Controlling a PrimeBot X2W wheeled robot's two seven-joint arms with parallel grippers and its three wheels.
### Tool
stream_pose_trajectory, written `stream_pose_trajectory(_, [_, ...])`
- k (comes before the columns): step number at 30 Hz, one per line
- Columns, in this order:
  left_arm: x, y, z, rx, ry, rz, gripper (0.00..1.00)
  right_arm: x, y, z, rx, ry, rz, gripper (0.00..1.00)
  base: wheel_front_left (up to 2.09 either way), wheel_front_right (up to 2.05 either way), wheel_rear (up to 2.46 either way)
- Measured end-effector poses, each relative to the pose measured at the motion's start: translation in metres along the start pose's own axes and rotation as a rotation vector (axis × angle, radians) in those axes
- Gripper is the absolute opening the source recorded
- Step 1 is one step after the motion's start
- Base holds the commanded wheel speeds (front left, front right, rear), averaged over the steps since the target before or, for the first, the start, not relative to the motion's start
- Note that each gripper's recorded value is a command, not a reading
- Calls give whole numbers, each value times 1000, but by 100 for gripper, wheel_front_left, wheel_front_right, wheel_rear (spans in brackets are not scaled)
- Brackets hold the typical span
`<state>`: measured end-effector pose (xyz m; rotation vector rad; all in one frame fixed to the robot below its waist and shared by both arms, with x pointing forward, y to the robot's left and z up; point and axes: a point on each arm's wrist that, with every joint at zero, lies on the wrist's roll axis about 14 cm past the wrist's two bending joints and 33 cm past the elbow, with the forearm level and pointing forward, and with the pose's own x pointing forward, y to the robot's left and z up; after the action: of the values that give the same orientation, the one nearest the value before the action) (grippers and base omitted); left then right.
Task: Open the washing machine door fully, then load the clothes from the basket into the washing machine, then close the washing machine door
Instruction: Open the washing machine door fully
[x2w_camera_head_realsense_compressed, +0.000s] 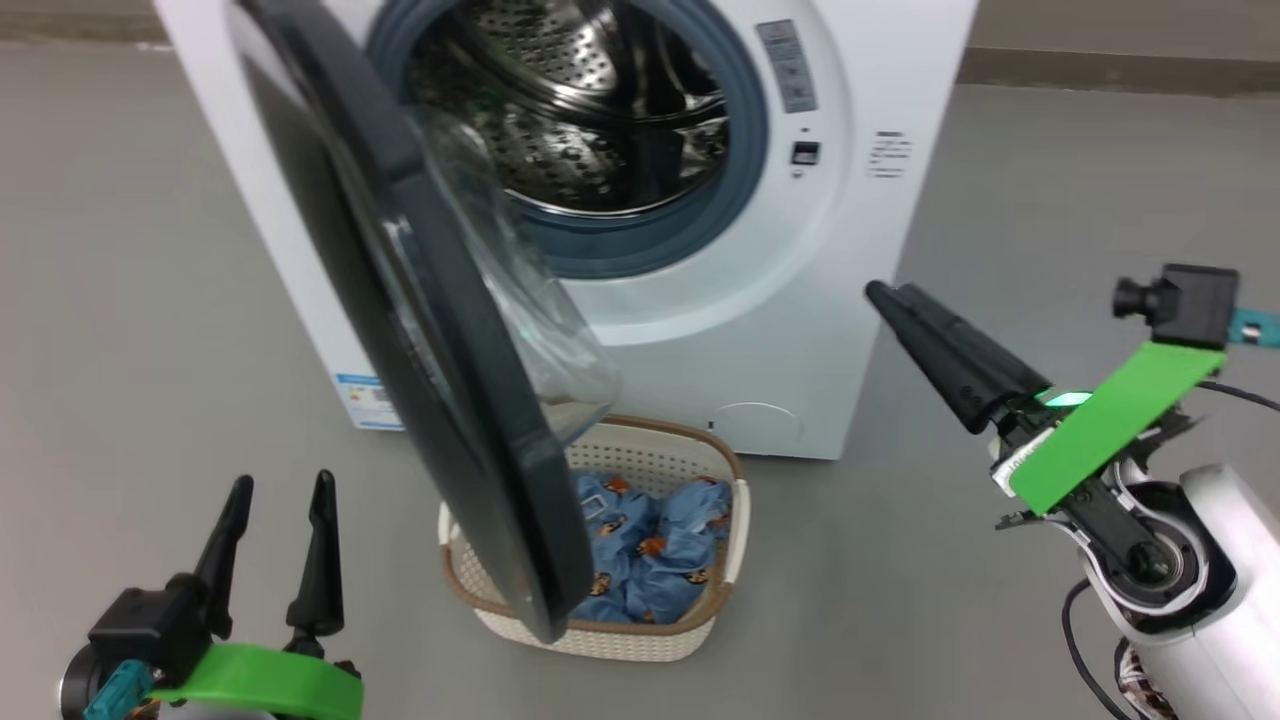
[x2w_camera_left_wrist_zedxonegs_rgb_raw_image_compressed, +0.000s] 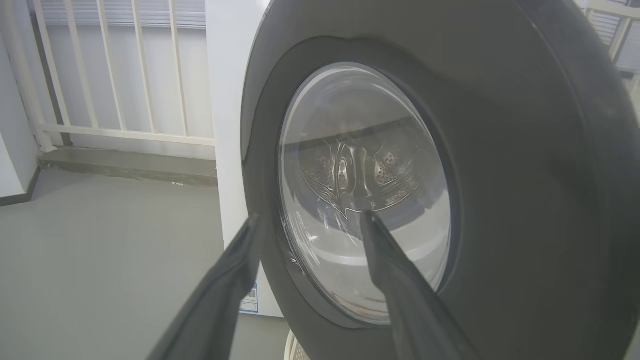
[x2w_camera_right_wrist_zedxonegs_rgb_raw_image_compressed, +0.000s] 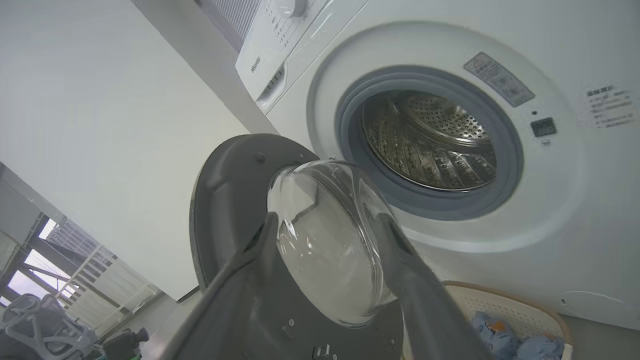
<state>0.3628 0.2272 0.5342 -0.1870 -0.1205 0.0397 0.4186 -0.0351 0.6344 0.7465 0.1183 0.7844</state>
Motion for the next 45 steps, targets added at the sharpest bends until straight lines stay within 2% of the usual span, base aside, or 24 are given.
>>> stream_pose_trajectory(5, [5,-13,-9,-7,24,-34,100,-22,-16,27,-164,-160,-73,100,0,0,0])
stream_pose_trajectory(8, [6,-18,-9,-12,25,-44,100,-33,-23,35,-218,-213,-103,100,0,0,0])
stream_pose_trajectory(18, [10,-35,-15,-25,38,-86,100,-91,-82,45,-427,-311,-333,100,0,0,0])
stream_pose_trajectory(22, [8,-36,-14,-25,33,-86,100,-110,-101,38,-471,-310,-425,100,0,0,0])
stream_pose_trajectory(28, [5,-36,-16,-29,38,-85,100,-126,-116,30,-536,-278,-499,100,0,0,0])
stream_pose_trajectory(45, [2,-34,-16,-28,40,-77,100,-135,-137,0,-563,-191,-579,100,0,0,0])
